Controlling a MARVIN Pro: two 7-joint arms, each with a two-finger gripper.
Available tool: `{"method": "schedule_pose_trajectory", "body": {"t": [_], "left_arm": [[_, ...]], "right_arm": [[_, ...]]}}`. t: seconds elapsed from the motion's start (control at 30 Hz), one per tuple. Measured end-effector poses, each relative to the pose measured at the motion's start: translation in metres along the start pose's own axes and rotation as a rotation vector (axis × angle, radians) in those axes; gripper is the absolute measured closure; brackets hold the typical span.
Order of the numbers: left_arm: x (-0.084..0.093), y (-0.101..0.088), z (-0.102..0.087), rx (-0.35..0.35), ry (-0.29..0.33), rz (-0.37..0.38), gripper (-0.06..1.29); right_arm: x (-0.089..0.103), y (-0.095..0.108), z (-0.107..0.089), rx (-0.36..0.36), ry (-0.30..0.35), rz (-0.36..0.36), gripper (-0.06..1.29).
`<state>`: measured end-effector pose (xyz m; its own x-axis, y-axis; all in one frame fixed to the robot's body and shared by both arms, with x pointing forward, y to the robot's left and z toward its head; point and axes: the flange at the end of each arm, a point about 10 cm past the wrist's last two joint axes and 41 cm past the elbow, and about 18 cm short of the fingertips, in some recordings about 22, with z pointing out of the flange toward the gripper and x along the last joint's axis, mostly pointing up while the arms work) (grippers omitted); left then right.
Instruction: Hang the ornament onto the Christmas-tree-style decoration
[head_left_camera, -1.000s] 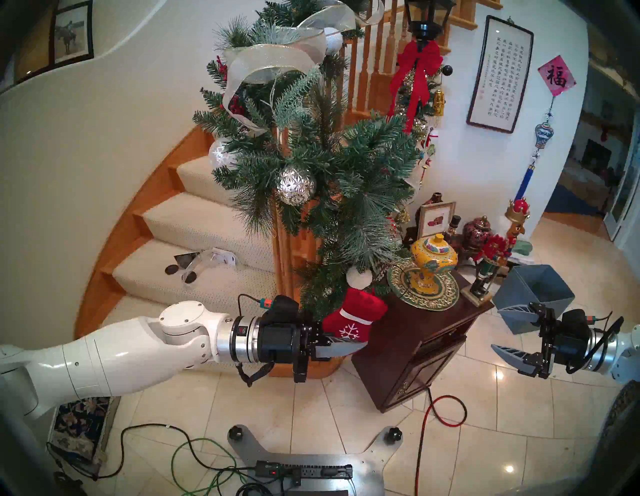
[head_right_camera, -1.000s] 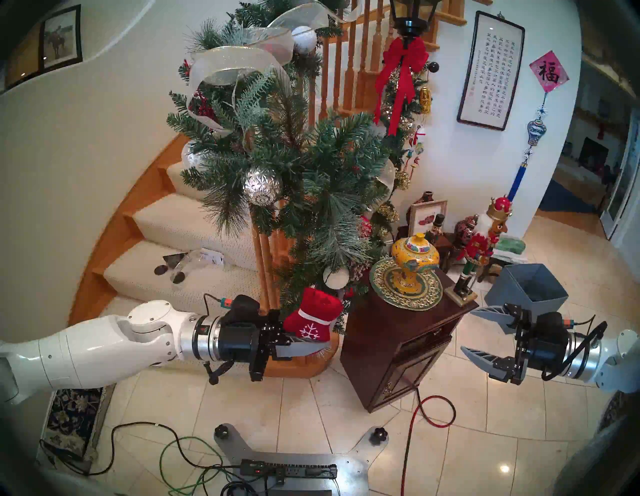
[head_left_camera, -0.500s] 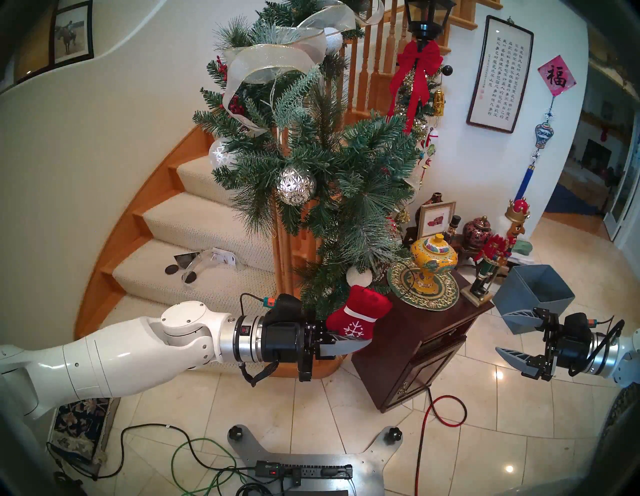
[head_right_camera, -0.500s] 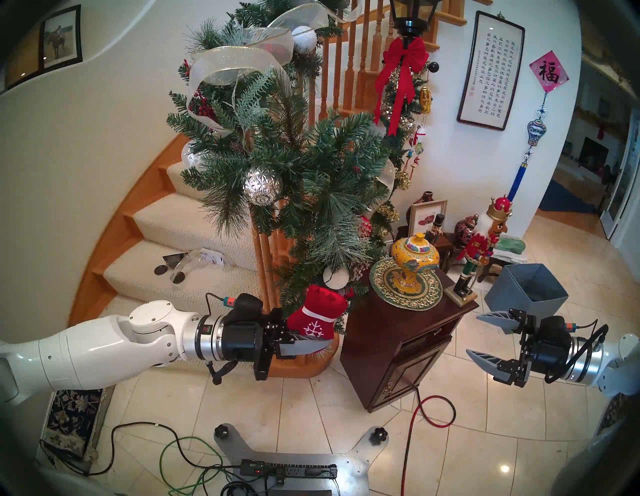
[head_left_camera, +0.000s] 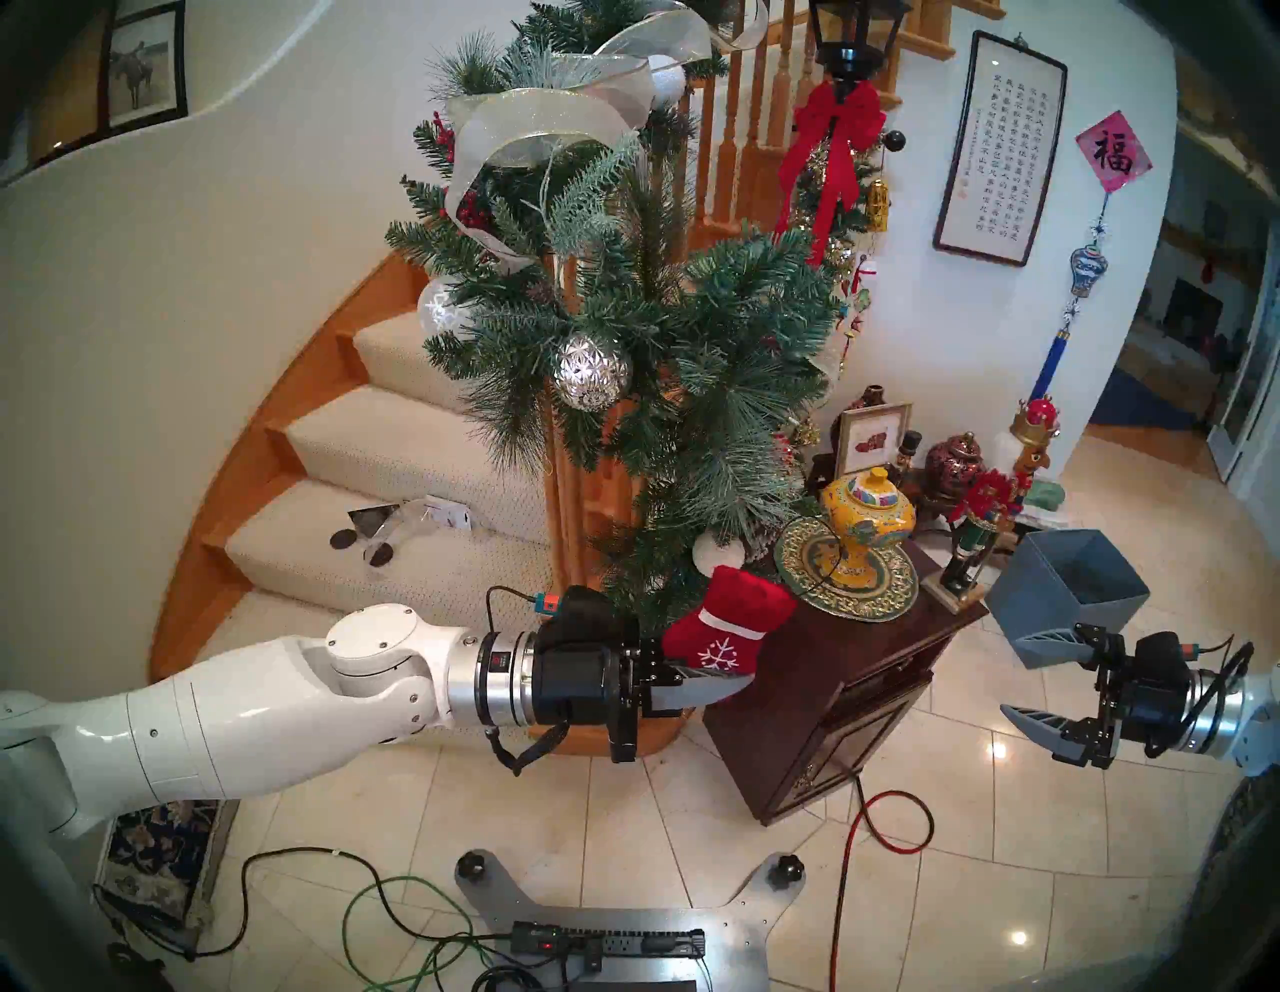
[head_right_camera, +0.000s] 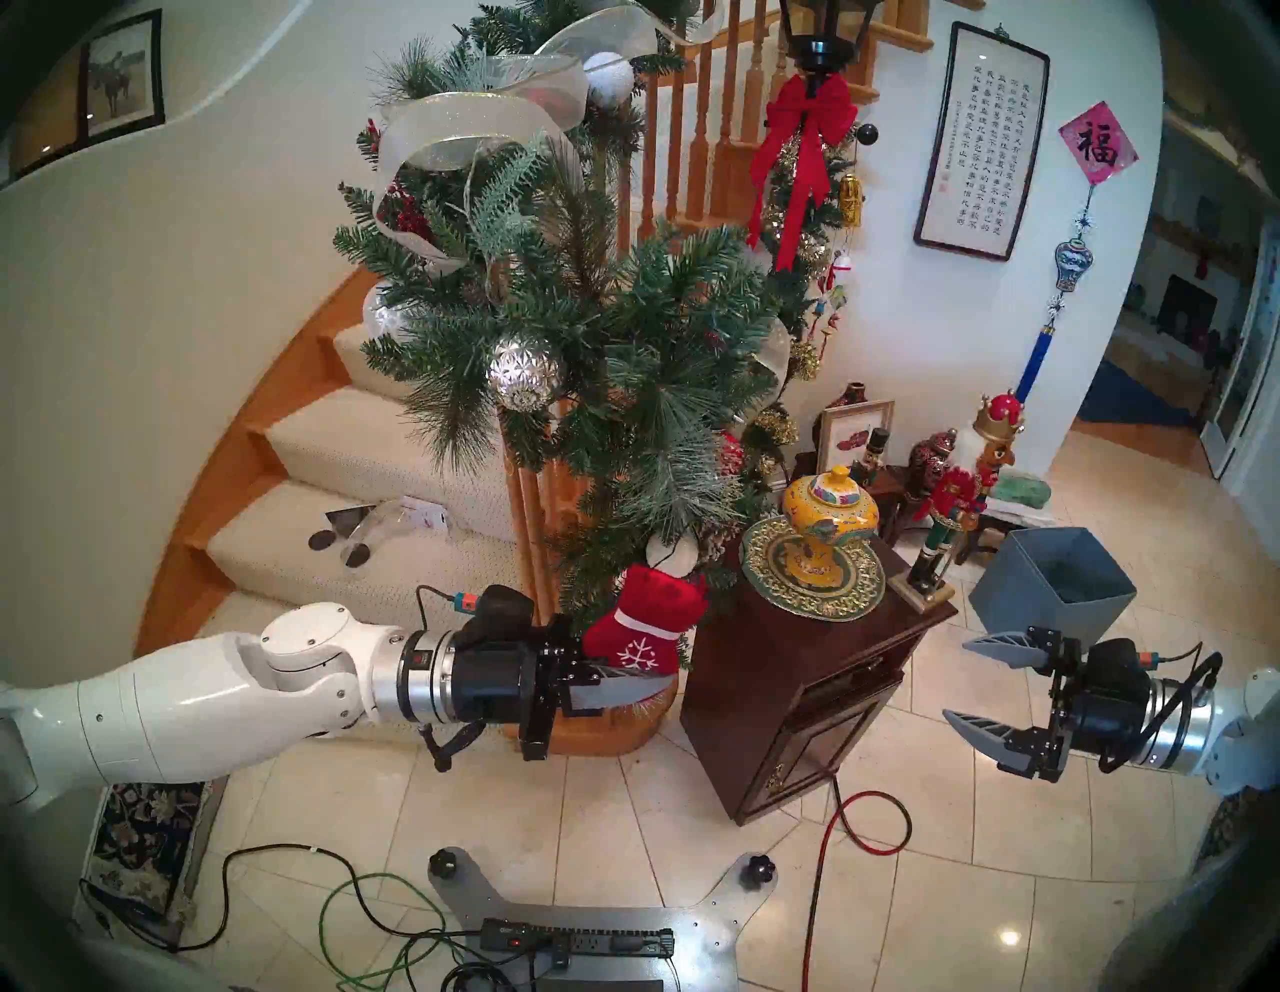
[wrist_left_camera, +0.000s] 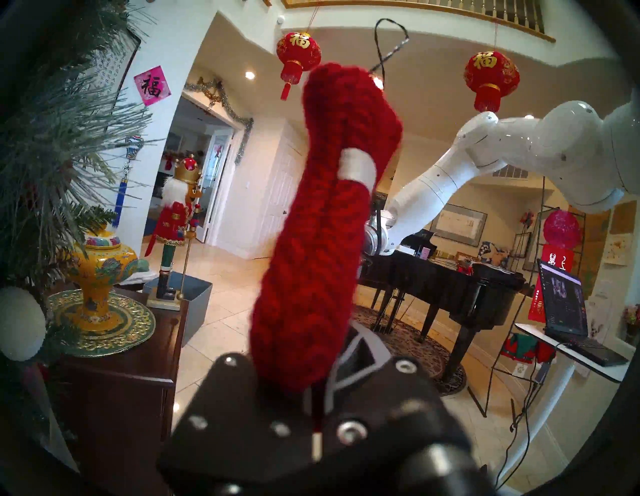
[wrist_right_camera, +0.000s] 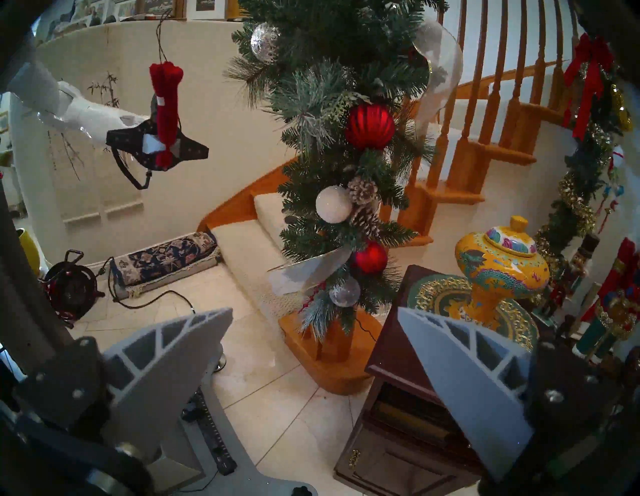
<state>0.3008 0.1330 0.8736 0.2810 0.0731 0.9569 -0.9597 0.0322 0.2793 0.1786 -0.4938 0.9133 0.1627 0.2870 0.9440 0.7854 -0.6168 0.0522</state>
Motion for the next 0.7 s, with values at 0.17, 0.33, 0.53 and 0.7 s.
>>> {"method": "schedule_pose_trajectory", "body": {"t": [0.17,0.33,0.53,0.7], "left_arm": [[0.001,0.001,0.002,0.004,-0.001,0.003,1.23],[0.001,0.002,0.005,0.008,-0.005,0.007,1.23],[0.001,0.003,0.010,0.015,-0.005,0.006,1.23],[0.001,0.003,0.013,0.022,-0.001,-0.003,1.23]], "right_arm": [[0.000,-0.001,0.000,0.006,-0.004,-0.002,-0.01],[0.000,-0.001,0.000,0.009,-0.006,-0.004,-0.01],[0.000,-0.001,-0.001,0.010,-0.007,-0.006,-0.01],[0.001,-0.001,-0.001,0.009,-0.006,-0.006,-0.01]]}}
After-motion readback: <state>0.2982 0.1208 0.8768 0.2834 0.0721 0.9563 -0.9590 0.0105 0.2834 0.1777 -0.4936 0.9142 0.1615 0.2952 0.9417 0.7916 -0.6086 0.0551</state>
